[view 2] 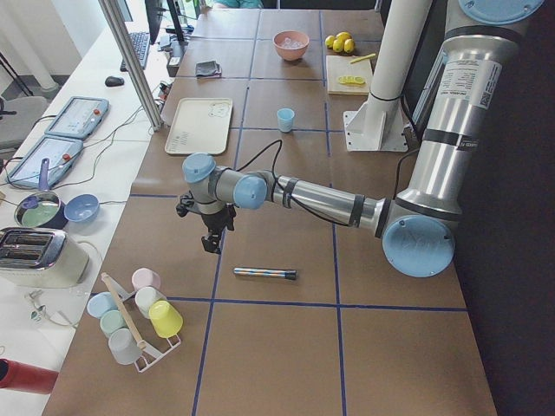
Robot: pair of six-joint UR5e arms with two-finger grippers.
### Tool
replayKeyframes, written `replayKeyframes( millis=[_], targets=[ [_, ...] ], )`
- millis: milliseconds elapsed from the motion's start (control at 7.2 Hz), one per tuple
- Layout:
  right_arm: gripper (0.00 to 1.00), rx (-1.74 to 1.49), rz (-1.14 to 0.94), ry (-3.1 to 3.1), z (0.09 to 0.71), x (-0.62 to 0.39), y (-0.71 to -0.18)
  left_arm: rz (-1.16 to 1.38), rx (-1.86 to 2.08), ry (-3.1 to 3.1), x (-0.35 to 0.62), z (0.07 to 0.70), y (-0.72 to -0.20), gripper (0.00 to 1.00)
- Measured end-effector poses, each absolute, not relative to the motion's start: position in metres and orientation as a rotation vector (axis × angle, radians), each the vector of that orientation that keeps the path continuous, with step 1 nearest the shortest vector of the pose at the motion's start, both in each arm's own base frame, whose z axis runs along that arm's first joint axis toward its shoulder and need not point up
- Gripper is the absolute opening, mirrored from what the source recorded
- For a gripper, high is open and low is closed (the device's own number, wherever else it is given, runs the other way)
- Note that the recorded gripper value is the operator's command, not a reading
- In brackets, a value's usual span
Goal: Mash ice and strawberries in cup
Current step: 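Withdraw the left arm from the cup back to its side, then grasp the steel muddler with the black tip using the left gripper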
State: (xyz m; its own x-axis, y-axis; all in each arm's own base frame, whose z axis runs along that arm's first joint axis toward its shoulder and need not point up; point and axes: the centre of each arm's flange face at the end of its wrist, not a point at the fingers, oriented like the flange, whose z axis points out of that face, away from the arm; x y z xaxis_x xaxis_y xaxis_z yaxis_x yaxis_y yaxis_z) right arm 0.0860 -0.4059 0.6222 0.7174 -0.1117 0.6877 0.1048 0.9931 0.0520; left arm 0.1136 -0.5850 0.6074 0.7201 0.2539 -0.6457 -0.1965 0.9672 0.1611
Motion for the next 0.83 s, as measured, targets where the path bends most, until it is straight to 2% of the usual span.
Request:
replayKeyframes(
  millis=[417, 833],
  targets=[
    [1.00, 0.011, -0.121, -0.761, 0.622, 0.086, -0.406, 0.152, 0.091, 0.744, 0.115, 0.657, -0.578, 0.87],
    [1.00, 0.010, -0.122, -0.761, 0.622, 0.086, -0.406, 0.180, 0.061, 0.770, 0.137, 0.676, -0.553, 0.87]
  ],
)
